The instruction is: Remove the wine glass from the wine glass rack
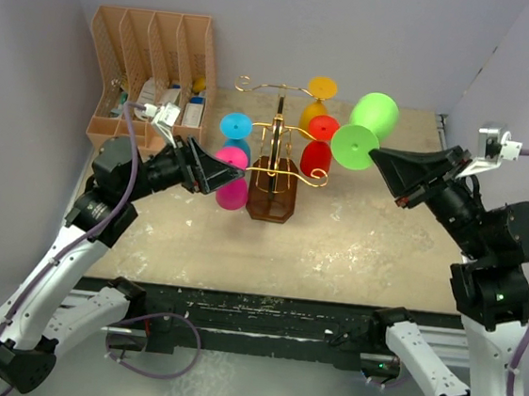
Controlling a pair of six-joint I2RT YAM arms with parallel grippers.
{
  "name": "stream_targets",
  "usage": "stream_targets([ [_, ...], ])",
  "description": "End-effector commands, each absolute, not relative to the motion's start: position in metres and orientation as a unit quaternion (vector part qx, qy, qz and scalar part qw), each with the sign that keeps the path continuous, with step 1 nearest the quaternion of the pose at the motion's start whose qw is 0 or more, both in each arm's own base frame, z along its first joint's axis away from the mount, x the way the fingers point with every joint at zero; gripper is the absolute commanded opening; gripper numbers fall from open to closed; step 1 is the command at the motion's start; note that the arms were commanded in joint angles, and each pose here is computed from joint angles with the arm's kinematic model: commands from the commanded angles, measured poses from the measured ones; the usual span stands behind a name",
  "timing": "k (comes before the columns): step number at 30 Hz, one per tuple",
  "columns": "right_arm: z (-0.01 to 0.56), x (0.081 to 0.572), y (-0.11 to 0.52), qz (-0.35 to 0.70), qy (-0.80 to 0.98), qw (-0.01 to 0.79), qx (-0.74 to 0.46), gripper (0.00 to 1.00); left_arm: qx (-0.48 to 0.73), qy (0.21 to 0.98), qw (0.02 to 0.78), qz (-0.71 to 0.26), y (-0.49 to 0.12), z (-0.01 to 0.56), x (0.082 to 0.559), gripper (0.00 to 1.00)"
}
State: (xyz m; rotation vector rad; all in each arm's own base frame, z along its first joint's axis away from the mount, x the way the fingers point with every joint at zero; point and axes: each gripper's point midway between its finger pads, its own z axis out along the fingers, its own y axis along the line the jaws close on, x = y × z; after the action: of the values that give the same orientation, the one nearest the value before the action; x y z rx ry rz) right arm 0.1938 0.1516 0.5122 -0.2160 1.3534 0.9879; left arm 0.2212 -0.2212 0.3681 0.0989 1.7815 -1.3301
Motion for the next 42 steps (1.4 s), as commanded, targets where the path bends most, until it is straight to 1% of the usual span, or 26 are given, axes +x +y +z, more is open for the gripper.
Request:
stream_targets([
  [1, 0.473, 0.199, 0.135, 0.33, 0.648, 0.673, -0.139, 0.0, 0.05, 0.682, 0.431, -0.589, -0.229, 0.385, 0.207, 0.95],
  [7, 0.455, 0.194, 0.13, 0.293, 0.662, 0.668, -0.173, 0.0, 0.043, 0.687, 0.405, -0.602, -0.232, 0.372, 0.203, 0.93],
  [13, 0.438, 0.191, 0.127, 0.252, 0.666, 0.668, -0.217, 0.0, 0.04, 0.705, 0.39, -0.592, -0.231, 0.358, 0.199, 0.93],
  [23, 0.443, 0.184, 0.15, 0.286, 0.648, 0.65, -0.277, 0.0, 0.058, 0.718, 0.396, -0.569, -0.224, 0.346, 0.189, 0.93],
  [36, 0.493, 0.231, 0.166, 0.265, 0.621, 0.683, -0.278, 0.0, 0.07, 0.735, 0.405, -0.539, -0.214, 0.33, 0.178, 0.93],
  [42, 0.508, 0.269, 0.19, 0.246, 0.618, 0.689, -0.288, 0.0, 0.071, 0.739, 0.404, -0.534, -0.212, 0.327, 0.176, 0.93],
])
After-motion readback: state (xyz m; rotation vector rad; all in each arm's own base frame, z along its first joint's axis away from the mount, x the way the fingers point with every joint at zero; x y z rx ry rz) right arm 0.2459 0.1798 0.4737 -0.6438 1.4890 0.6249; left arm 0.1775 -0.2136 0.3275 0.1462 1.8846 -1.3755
